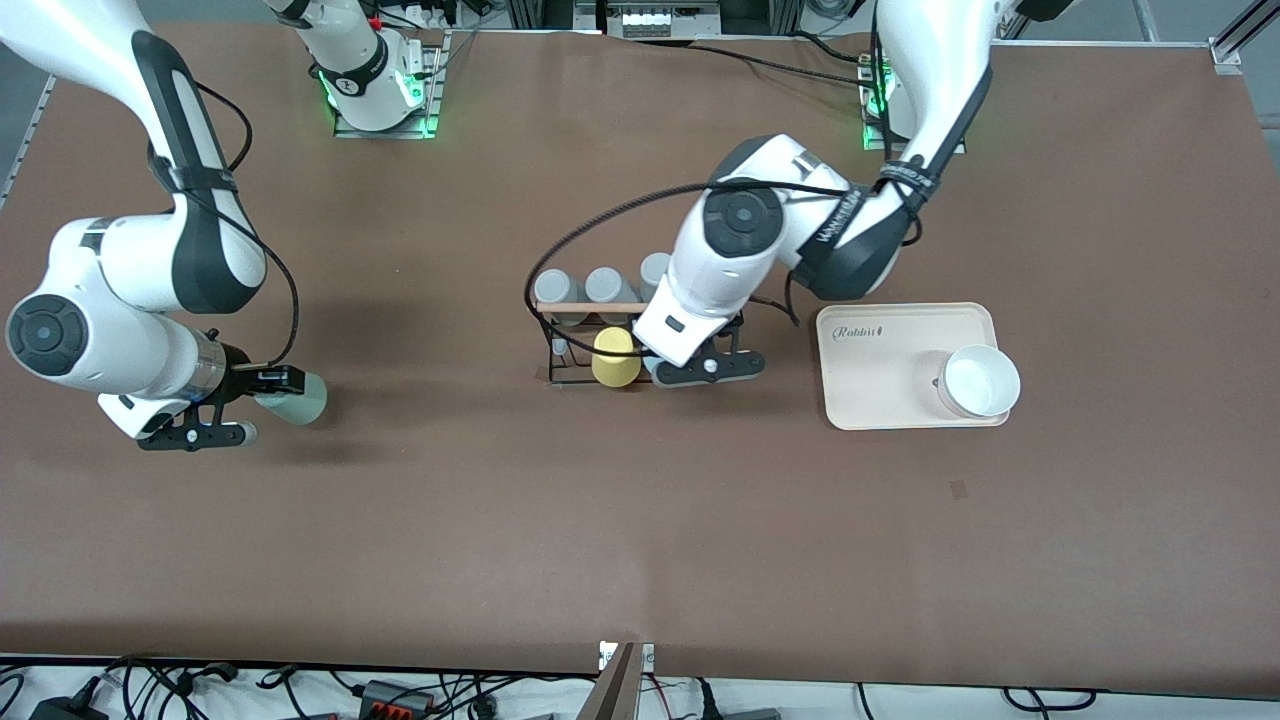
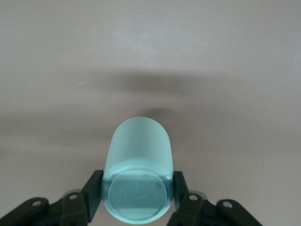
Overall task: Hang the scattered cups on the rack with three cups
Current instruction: 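Hang the blue cup on the rack peg with the left gripper, then open the left gripper and withdraw while the right gripper carries the teal cup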
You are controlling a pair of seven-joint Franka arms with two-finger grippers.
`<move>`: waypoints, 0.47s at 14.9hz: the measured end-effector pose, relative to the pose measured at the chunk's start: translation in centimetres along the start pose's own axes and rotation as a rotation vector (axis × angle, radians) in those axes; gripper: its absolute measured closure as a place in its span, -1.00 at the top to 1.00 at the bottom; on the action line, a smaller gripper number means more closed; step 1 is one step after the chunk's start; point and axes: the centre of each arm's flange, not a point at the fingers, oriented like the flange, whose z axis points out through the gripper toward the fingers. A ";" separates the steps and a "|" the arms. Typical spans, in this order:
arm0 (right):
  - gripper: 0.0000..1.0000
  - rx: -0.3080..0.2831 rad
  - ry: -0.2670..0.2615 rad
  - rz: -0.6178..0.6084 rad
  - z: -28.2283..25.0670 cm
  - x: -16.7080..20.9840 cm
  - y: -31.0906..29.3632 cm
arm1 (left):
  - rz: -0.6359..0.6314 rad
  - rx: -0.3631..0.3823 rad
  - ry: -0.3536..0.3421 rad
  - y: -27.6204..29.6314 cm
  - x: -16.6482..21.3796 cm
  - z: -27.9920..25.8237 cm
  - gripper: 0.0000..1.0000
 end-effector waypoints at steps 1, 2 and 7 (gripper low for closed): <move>0.29 0.003 -0.003 -0.008 -1.2 0.1 -1.5 | 0.009 0.011 0.000 0.2 -0.3 0.6 0.30; 0.29 0.001 -0.004 -0.024 -2.0 0.1 -3.1 | 0.013 0.018 -0.003 0.3 -0.4 1.0 0.30; 0.29 -0.012 0.001 -0.128 -2.7 -0.4 -10.9 | 0.034 0.052 -0.036 0.2 -0.7 3.6 0.30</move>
